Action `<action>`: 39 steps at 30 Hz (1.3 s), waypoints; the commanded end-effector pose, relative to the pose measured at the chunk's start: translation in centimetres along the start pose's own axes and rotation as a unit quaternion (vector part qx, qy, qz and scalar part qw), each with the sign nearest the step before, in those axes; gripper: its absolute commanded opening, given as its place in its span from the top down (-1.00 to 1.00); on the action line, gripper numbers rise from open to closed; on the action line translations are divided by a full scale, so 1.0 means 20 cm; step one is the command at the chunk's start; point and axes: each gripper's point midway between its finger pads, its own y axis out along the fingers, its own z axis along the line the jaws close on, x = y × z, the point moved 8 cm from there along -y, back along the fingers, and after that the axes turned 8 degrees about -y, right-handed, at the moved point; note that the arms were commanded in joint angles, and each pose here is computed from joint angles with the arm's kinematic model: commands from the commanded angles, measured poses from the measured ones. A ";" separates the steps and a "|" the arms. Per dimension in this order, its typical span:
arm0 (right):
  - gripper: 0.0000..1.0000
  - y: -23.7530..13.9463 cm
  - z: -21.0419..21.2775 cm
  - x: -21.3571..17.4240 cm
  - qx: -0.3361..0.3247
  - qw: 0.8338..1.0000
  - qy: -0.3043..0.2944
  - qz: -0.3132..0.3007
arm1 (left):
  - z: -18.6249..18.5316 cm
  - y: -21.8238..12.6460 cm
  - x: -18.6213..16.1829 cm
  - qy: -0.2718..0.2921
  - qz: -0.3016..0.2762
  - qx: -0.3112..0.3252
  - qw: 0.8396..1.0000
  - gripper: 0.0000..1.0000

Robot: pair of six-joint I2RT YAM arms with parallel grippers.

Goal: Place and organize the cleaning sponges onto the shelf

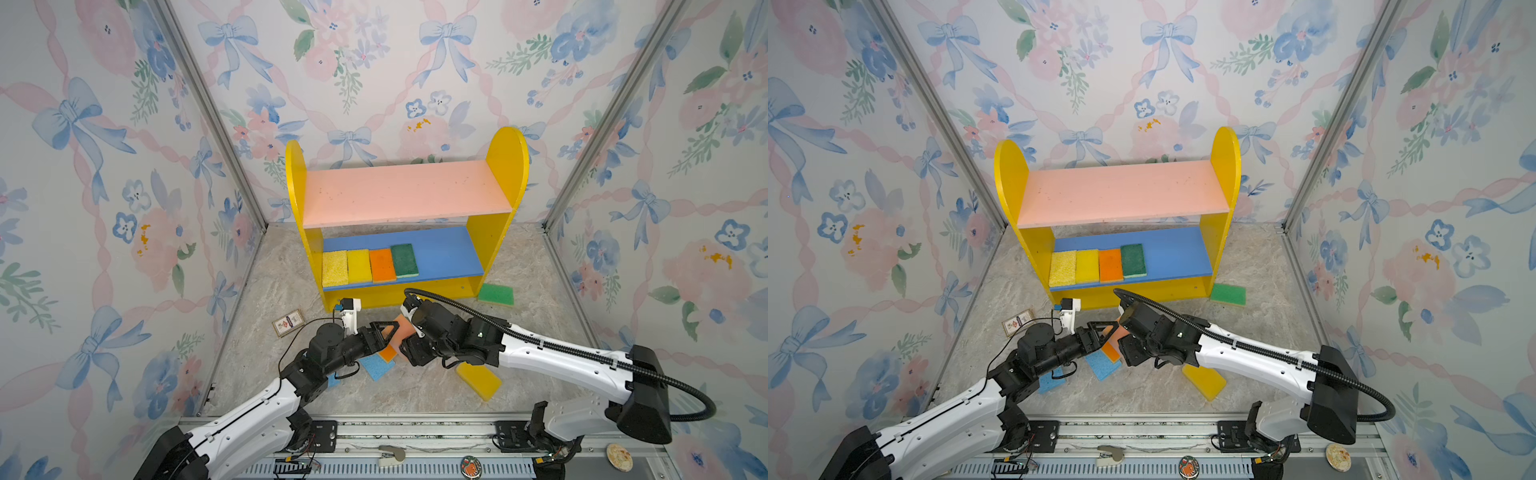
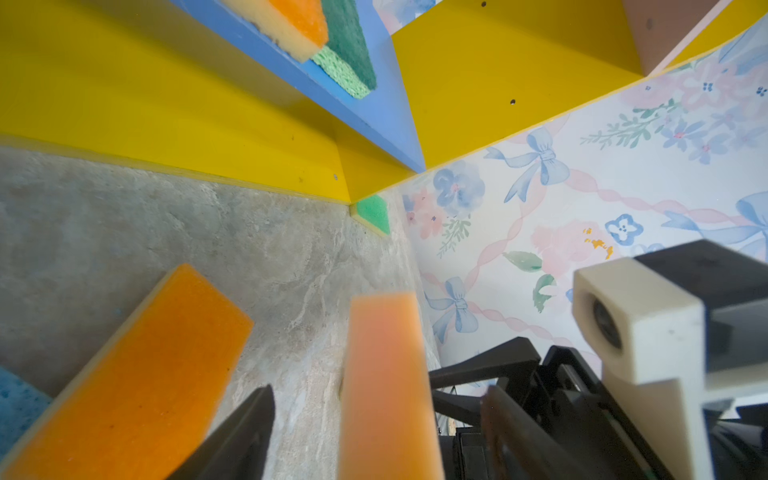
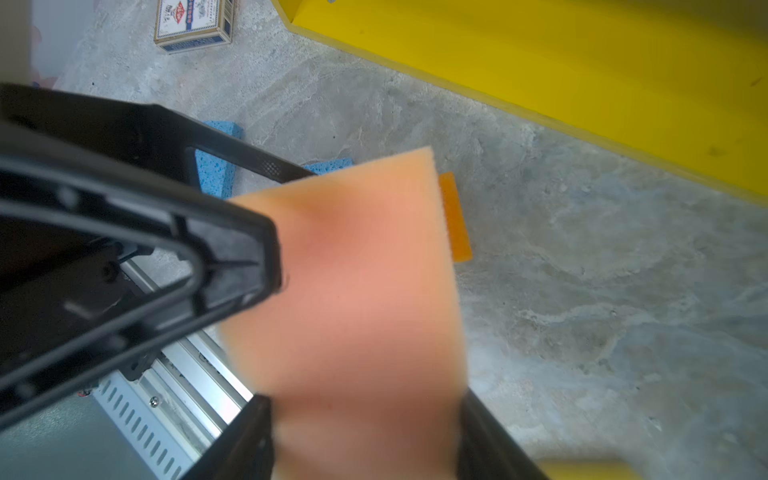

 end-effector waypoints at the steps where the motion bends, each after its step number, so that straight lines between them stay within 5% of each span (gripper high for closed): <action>1: -0.35 -0.02 0.03 0.04 0.007 1.000 0.002 -0.009 | -0.06 -0.01 0.02 -0.001 -0.017 -0.025 1.000 -0.29; 7: -0.57 -0.04 0.01 0.03 0.013 1.000 0.008 -0.021 | -0.06 0.00 0.01 0.001 -0.003 -0.036 0.999 0.37; 16: -0.86 -0.13 -0.14 0.00 0.037 0.996 0.060 -0.045 | -0.01 0.00 0.05 -0.006 0.004 -0.029 1.000 0.43; 19: -0.98 -0.22 -0.24 -0.01 0.098 0.987 0.105 -0.071 | -0.02 -0.02 0.10 -0.011 0.005 -0.042 0.999 0.43; 30: -0.99 -0.34 -0.31 -0.02 0.276 0.939 0.157 -0.136 | -0.26 -0.05 0.21 0.005 0.056 -0.122 0.991 0.47; 39: -0.85 -0.31 -0.27 0.04 0.331 0.917 0.156 -0.160 | -0.32 -0.09 0.21 -0.021 0.055 -0.165 0.984 0.49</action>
